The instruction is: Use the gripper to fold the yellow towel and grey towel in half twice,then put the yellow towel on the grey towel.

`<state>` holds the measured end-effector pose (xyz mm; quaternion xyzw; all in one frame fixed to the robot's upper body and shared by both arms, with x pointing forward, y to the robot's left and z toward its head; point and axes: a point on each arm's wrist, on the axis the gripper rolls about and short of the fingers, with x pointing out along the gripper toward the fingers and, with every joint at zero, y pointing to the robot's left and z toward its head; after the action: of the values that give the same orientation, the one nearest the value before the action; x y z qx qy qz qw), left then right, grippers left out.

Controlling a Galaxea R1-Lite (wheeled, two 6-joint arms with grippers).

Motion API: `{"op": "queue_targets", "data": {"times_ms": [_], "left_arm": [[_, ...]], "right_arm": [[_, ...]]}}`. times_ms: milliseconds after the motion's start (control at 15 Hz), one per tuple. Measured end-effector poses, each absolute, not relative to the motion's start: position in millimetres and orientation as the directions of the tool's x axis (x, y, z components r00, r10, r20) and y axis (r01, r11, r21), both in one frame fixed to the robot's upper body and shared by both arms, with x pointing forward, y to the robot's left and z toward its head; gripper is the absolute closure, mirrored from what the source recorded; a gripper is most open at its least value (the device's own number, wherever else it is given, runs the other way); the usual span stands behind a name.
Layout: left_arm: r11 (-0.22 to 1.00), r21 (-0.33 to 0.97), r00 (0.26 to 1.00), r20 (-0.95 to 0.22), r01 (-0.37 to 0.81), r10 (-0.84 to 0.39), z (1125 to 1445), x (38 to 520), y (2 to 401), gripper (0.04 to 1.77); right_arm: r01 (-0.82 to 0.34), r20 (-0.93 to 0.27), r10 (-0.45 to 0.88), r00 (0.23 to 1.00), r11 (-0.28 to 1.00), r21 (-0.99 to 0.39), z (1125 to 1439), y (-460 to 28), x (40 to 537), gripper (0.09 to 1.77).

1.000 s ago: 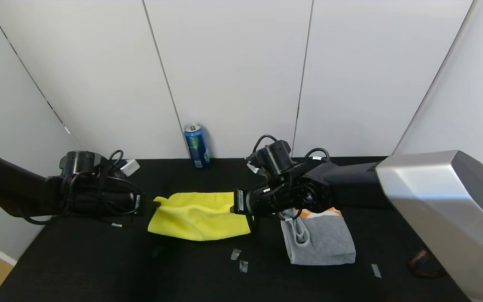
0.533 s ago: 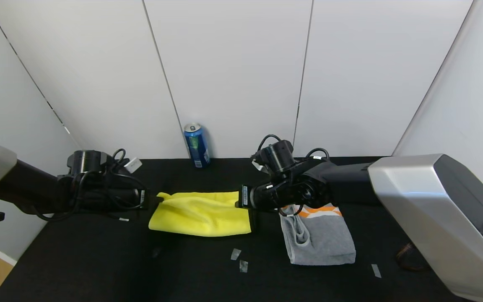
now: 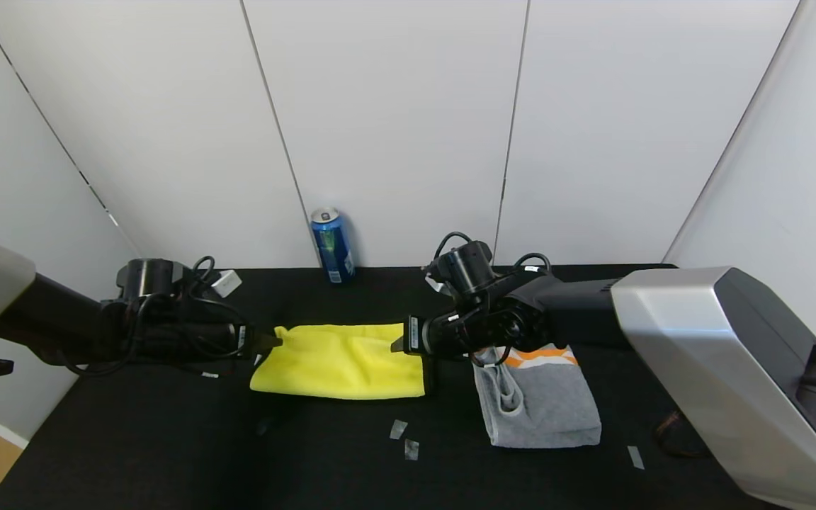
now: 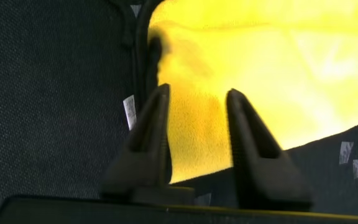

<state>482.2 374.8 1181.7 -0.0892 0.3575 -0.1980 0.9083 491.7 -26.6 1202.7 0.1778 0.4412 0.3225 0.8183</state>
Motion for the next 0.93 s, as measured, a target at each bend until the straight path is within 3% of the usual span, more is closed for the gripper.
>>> {"op": "queue_targets", "data": {"times_ms": [133, 400, 933], "left_arm": [[0.907, -0.296, 0.678, -0.602, 0.300, -0.421, 1183.4, 483.9, 375.1, 0.84], [0.912, -0.285, 0.701, -0.585, 0.294, -0.409, 1188.1, 482.3, 379.3, 0.55], [0.915, -0.286, 0.718, -0.569, 0.286, -0.402, 1200.2, 476.5, 387.4, 0.26]], "right_arm": [[-0.370, -0.608, 0.684, 0.404, 0.730, 0.575, 1201.2, -26.2, 492.3, 0.89], [-0.372, -0.600, 0.685, 0.413, 0.728, 0.576, 1207.8, -28.5, 492.4, 0.60], [-0.338, -0.608, 0.671, 0.425, 0.740, 0.581, 1229.4, -43.1, 488.8, 0.31]]}}
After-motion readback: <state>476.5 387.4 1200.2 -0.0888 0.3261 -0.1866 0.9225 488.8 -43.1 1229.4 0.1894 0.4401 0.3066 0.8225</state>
